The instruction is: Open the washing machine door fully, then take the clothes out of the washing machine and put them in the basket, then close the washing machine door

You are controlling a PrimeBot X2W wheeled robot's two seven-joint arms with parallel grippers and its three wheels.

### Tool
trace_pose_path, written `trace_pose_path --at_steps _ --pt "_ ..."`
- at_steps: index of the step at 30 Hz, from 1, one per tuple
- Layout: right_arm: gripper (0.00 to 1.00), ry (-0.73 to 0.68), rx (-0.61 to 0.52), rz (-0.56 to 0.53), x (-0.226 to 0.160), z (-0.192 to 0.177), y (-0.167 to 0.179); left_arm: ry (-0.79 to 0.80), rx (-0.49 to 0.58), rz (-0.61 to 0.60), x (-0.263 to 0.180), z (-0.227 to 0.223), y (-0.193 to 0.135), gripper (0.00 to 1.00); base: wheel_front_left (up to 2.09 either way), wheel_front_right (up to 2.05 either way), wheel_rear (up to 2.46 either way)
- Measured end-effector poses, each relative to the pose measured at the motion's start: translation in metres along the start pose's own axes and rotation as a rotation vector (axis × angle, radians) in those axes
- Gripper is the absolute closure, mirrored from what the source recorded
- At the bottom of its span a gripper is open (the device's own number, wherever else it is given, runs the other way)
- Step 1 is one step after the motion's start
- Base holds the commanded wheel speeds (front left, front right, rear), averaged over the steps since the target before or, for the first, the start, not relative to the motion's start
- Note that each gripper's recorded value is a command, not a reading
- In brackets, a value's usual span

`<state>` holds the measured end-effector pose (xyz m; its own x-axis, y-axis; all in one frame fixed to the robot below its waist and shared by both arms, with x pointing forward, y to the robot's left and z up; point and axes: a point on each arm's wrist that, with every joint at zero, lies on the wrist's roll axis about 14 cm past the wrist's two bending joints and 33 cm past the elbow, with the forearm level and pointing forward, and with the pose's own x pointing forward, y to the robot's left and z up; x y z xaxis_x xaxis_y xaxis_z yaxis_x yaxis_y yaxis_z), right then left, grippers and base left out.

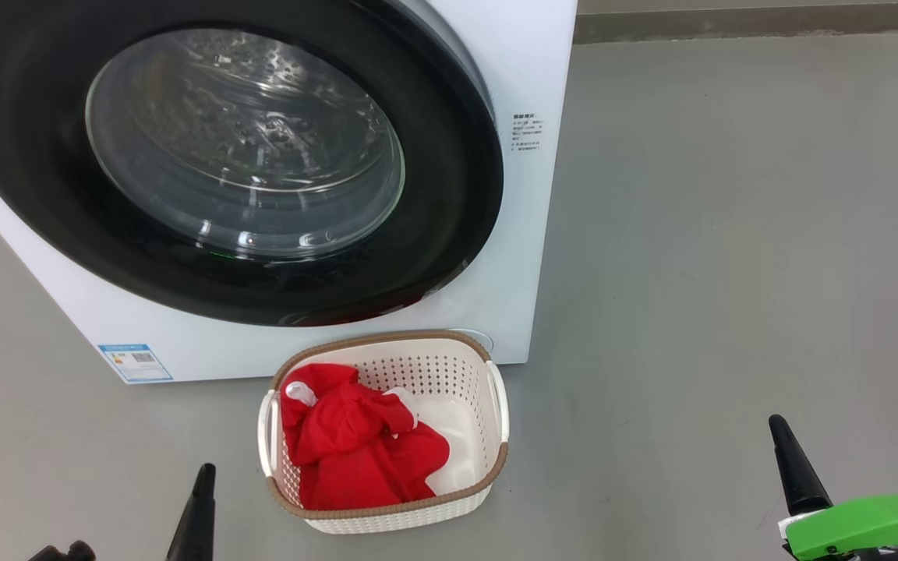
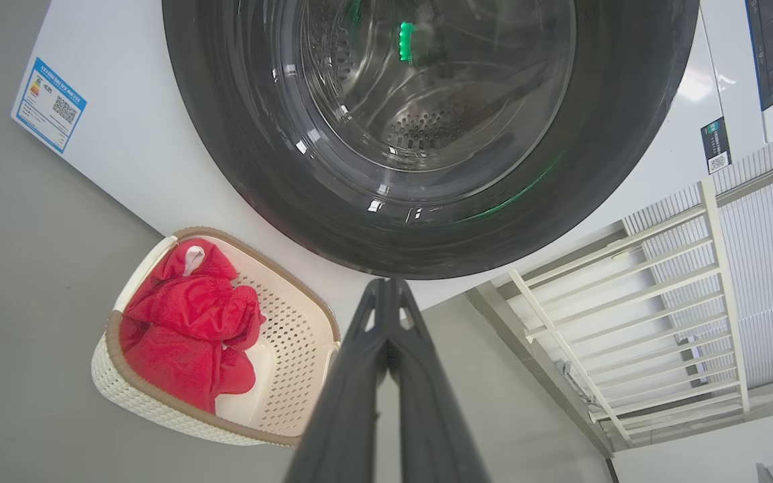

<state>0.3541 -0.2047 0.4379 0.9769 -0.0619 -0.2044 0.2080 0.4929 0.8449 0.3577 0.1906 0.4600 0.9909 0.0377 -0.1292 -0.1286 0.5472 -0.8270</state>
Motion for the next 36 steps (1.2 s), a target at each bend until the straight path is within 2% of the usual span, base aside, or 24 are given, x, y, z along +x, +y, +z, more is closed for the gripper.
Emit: trace_pose_path --at_steps 36 --pt "1.00 -0.004 0.348 0.071 0.008 0.015 0.023 0.034 -0.385 -0.028 0.010 0.002 -0.012 1.00 0.00 0.00 0.00"
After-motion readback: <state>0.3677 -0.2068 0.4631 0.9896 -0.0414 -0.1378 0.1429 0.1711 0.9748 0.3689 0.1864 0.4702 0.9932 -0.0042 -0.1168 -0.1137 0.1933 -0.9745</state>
